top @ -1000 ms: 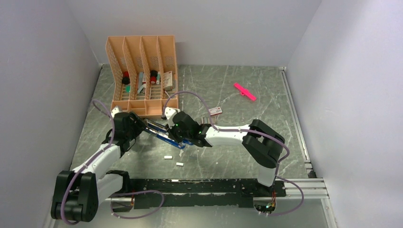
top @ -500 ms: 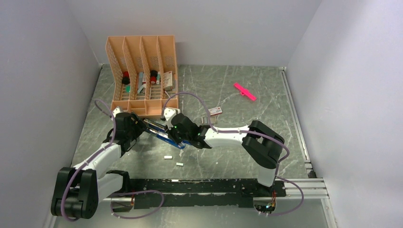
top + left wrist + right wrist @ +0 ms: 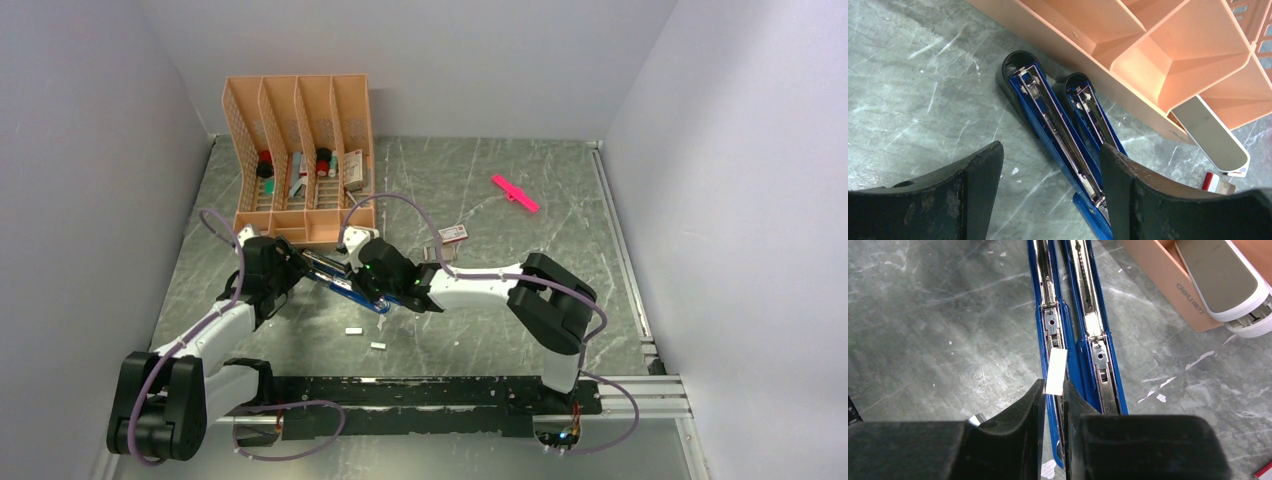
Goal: Load the staples into the stapler
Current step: Install the staple into the stapler.
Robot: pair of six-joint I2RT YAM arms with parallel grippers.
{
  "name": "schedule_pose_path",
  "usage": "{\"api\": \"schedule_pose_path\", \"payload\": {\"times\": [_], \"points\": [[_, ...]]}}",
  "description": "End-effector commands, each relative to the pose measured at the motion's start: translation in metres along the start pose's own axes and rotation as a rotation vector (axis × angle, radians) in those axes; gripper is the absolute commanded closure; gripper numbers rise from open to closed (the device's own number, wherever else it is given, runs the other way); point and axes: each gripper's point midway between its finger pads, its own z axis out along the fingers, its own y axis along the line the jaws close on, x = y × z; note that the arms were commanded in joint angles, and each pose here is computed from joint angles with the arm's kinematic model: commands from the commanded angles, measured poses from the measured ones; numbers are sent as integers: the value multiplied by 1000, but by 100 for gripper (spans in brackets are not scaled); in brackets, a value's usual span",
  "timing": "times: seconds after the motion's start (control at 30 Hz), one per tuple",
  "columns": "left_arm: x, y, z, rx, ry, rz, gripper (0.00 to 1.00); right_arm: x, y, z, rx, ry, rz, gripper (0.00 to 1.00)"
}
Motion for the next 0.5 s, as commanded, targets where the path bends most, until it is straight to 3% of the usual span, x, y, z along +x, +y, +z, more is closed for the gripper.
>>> {"api": "schedule_pose_path", "payload": {"times": [0.0, 0.47], "points": [[-3, -3, 1, 13, -24, 17, 25, 1, 2, 6, -2, 13, 9, 100], [-1, -4, 1, 18, -22, 28, 24, 11, 0, 7, 9, 47, 19, 100]]}}
